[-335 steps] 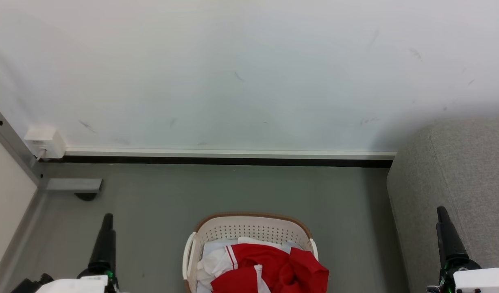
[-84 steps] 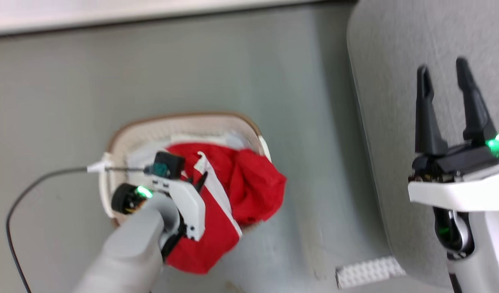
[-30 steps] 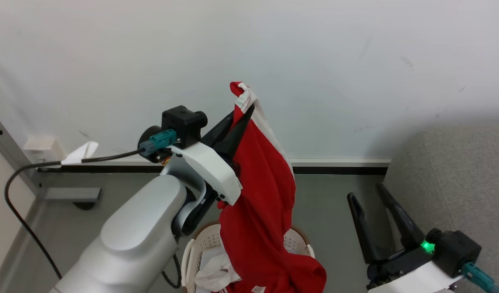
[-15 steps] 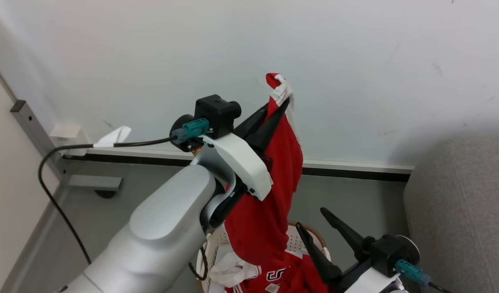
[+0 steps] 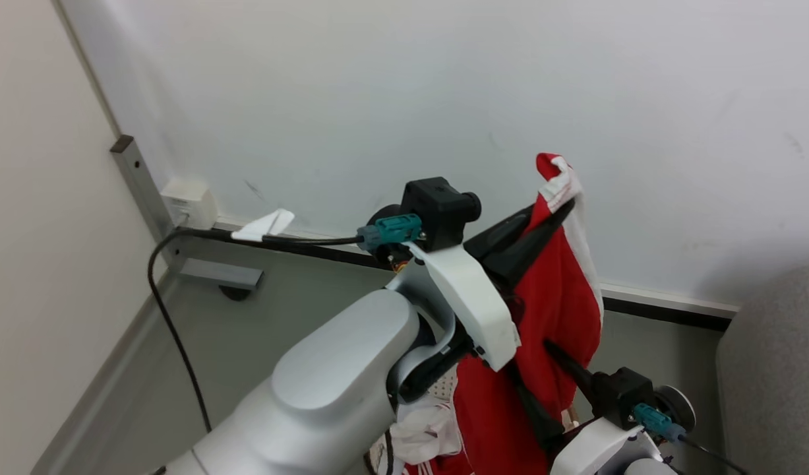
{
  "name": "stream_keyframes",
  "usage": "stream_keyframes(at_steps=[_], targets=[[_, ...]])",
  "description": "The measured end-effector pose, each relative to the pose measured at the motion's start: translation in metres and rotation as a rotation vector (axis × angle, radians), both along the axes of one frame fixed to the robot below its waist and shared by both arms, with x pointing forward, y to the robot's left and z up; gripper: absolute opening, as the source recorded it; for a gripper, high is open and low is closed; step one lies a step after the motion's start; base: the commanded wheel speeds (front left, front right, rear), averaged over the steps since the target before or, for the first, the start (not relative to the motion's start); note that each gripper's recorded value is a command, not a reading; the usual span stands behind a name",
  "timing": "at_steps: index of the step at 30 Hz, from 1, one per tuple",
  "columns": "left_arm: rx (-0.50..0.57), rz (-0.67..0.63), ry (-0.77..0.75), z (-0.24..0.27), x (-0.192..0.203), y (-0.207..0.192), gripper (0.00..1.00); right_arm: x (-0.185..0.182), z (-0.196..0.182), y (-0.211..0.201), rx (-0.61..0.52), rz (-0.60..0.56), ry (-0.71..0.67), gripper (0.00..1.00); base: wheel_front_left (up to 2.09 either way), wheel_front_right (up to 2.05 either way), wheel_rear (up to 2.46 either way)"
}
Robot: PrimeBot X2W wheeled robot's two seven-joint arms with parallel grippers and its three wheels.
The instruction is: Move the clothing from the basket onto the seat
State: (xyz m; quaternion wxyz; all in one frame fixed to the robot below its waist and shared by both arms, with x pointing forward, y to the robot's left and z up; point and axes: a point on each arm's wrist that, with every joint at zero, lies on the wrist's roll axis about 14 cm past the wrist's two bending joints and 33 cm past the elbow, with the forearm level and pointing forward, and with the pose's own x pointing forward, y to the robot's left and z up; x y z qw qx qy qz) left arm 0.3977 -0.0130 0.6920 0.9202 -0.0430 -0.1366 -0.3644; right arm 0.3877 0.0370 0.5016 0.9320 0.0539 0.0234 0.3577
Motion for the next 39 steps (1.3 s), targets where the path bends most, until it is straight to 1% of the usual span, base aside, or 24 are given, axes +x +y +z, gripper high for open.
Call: stream_keyframes(at_steps=[7, 8, 9, 10, 11, 21, 24, 30, 34, 39], targets=[[0.006, -0.031, 0.014, -0.003, -0.019, -0.004, 0.0, 0.012, -0.003, 0.012, -0.027, 0.008, 0.012, 1.0, 0.0, 0.0, 0.0], [0.005, -0.033, 0.013, -0.003, -0.021, -0.004, 0.0, 0.013, -0.004, 0.013, -0.031, 0.01, 0.016, 0.47, 0.0, 0.0, 0.0], [0.006, -0.034, 0.013, -0.003, -0.022, -0.004, 0.0, 0.014, -0.003, 0.015, -0.032, 0.012, 0.017, 0.47, 0.0, 0.0, 0.0], [0.006, -0.035, 0.013, -0.003, -0.024, -0.004, 0.0, 0.016, -0.003, 0.016, -0.034, 0.012, 0.019, 0.22, 0.0, 0.0, 0.0], [0.006, -0.035, 0.013, -0.002, -0.025, -0.004, 0.0, 0.018, -0.003, 0.017, -0.032, 0.011, 0.021, 0.0, 0.0, 0.0, 0.0], [-0.001, 0.018, 0.023, -0.004, -0.017, 0.01, 0.0, 0.03, 0.012, 0.013, 0.016, -0.019, 0.006, 0.0, 0.0, 0.0, 0.0], [-0.002, 0.034, 0.032, -0.008, -0.012, 0.014, 0.0, 0.032, 0.018, 0.007, 0.049, -0.042, 0.003, 0.0, 0.0, 0.0, 0.0], [-0.006, 0.093, 0.096, -0.033, -0.001, 0.036, 0.0, 0.032, 0.028, -0.02, 0.125, -0.108, -0.013, 0.0, 0.0, 0.0, 0.0], [-0.013, 0.102, 0.125, -0.046, 0.001, 0.039, 0.0, 0.029, 0.04, -0.035, 0.175, -0.144, -0.039, 0.0, 0.0, 0.0, 0.0], [-0.006, 0.11, 0.184, -0.073, 0.002, 0.043, 0.0, 0.033, 0.054, -0.067, 0.217, -0.22, -0.079, 0.0, 0.0, 0.0, 0.0]])
